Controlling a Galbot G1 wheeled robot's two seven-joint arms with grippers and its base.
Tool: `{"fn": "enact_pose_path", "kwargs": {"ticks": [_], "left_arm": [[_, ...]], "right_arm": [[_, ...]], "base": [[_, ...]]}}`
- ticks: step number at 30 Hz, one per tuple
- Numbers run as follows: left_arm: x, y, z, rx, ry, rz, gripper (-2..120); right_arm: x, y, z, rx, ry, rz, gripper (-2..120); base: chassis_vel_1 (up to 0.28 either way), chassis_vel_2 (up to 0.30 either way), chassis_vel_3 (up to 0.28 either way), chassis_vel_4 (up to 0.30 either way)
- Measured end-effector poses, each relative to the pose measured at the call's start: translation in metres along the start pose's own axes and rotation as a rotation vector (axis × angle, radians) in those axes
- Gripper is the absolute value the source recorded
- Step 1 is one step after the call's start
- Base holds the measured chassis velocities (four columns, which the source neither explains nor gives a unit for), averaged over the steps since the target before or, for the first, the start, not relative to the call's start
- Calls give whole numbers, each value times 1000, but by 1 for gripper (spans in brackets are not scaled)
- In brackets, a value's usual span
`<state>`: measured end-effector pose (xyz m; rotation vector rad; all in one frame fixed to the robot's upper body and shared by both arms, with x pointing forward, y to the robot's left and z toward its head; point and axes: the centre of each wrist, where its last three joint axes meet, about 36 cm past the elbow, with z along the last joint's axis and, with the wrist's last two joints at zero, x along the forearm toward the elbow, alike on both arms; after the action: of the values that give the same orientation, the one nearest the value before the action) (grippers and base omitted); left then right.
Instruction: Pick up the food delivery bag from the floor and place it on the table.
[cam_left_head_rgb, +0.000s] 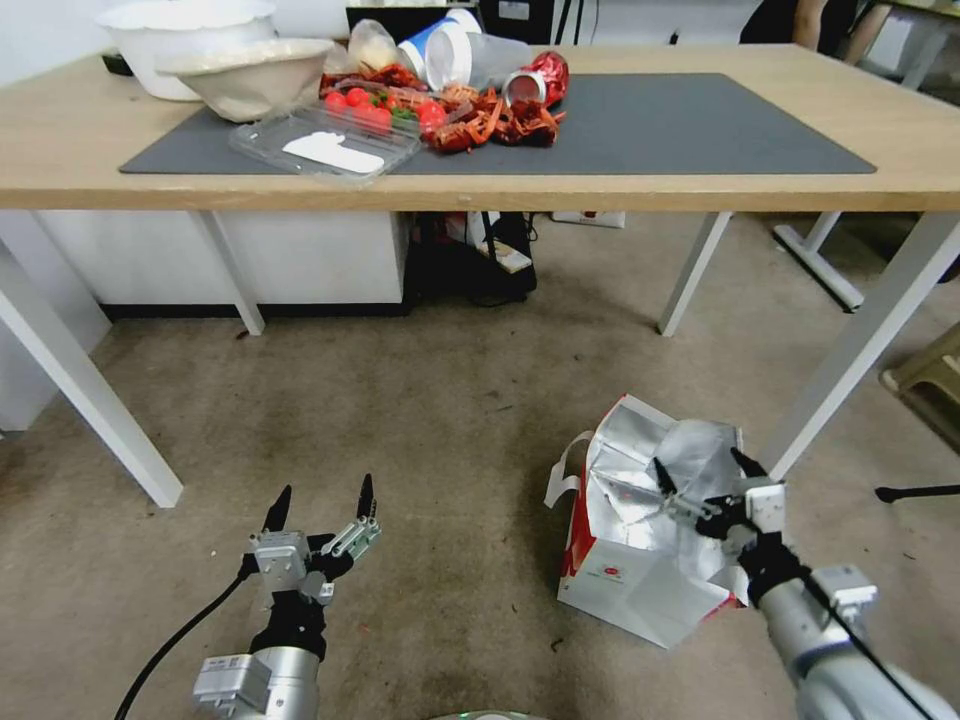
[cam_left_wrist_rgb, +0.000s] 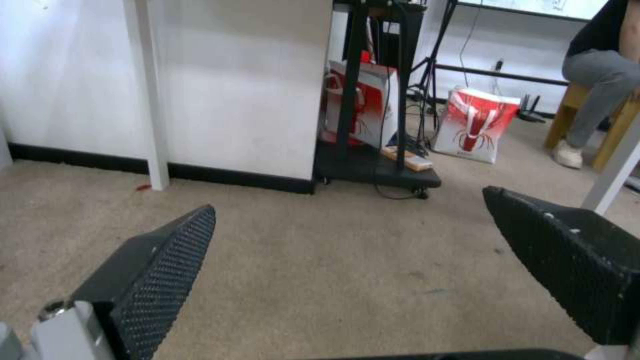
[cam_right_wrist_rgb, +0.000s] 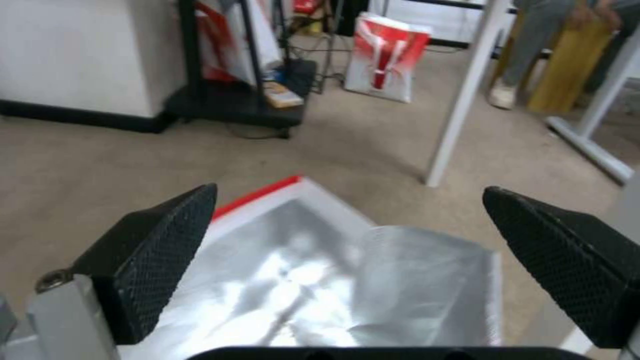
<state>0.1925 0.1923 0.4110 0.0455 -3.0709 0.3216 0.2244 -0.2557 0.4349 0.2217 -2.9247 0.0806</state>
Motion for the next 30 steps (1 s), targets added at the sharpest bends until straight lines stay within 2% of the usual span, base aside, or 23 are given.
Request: {"fn": "enact_pose_path", "kwargs": {"ticks": [4, 7, 9, 11, 12, 16, 20, 23, 30], "left_arm": [[-1, 2, 1, -4, -4, 6, 100], [-2, 5, 3, -9, -1, 2, 100], [-2, 5, 3, -9, -1, 2, 100], [-3, 7, 3, -12, -2, -3, 100], [-3, 7, 3, -12, -2, -3, 100], [2, 14, -3, -27, -5, -28, 100], [3, 16, -4, -26, -5, -35, 100], [2, 15, -4, -24, -12, -30, 100], [3, 10, -2, -29, -17, -21, 100]], "right_arm": [[-2, -14, -2, 35, -6, 15, 100], [-20, -46, -2, 45, -23, 56, 100], [-23, -49, -2, 46, -23, 61, 100], [-45, -71, 1, 55, -16, 95, 100], [-45, -71, 1, 55, -16, 95, 100], [-74, -113, 15, 104, 43, 147, 100], [-82, -125, 18, 130, 68, 179, 100], [-96, -137, 10, 173, 137, 229, 100], [-119, -151, 4, 177, 237, 248, 100]], "base": [[0, 0, 0, 0], [0, 0, 0, 0], [0, 0, 0, 0], [0, 0, 0, 0], [0, 0, 0, 0], [0, 0, 0, 0], [0, 0, 0, 0], [0, 0, 0, 0], [0, 0, 0, 0]]}}
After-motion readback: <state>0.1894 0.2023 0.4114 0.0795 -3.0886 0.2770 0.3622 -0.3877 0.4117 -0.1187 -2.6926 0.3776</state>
